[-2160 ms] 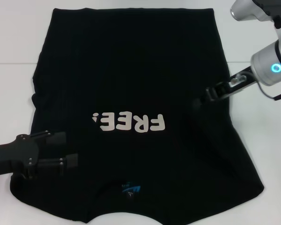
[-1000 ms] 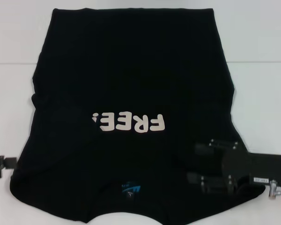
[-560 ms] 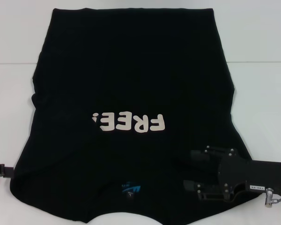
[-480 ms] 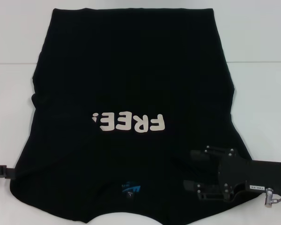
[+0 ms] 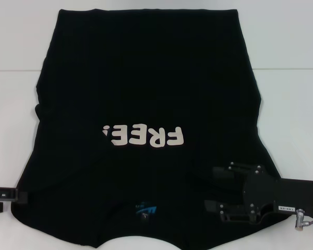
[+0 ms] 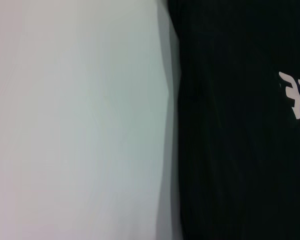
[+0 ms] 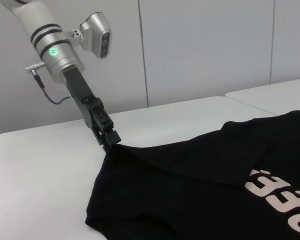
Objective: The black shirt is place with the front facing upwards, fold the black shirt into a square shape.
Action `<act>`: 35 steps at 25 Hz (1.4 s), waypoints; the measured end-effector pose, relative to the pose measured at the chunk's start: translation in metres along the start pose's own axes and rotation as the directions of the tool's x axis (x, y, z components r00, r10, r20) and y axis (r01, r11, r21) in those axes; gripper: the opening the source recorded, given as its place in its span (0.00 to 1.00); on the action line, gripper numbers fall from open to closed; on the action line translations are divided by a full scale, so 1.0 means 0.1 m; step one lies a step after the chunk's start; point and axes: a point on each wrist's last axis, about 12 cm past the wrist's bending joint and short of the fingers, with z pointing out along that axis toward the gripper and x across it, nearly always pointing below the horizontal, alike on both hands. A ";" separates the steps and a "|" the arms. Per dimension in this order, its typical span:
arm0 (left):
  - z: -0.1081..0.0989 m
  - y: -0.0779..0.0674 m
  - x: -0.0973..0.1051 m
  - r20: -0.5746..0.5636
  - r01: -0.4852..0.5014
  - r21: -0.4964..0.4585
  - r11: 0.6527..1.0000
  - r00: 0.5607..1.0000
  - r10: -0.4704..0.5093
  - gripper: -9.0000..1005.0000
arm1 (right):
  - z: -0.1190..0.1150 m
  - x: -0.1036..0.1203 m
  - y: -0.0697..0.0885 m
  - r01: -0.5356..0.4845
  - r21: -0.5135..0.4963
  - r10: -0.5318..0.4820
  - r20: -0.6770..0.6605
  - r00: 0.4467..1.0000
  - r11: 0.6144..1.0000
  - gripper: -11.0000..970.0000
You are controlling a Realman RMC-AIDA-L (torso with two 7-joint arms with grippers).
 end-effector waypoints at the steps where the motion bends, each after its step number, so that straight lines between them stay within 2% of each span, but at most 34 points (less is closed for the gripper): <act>1: 0.00 0.00 0.00 0.000 -0.001 0.000 1.000 1.000 0.001 0.91 | 0.00 0.00 0.00 0.000 0.000 0.000 0.000 1.000 1.000 0.85; 17: 0.11 -0.07 -0.05 -0.029 -0.027 -0.001 1.000 0.999 0.027 0.91 | 0.00 0.00 0.01 -0.003 -0.005 0.003 0.003 1.000 1.000 0.85; 28: 0.13 -0.11 -0.13 -0.026 -0.059 -0.063 0.996 0.998 0.058 0.76 | -0.04 -0.01 -0.01 -0.036 0.003 0.036 0.006 0.999 0.999 0.85; 34: 0.15 -0.11 -0.13 -0.043 -0.076 -0.069 0.995 0.996 0.073 0.53 | -0.04 -0.01 -0.01 -0.037 0.006 0.037 0.009 0.999 0.999 0.85; 35: 0.16 -0.12 -0.12 -0.048 -0.080 -0.071 0.994 0.996 0.077 0.41 | -0.04 -0.01 -0.01 -0.037 0.006 0.037 0.009 0.999 0.999 0.85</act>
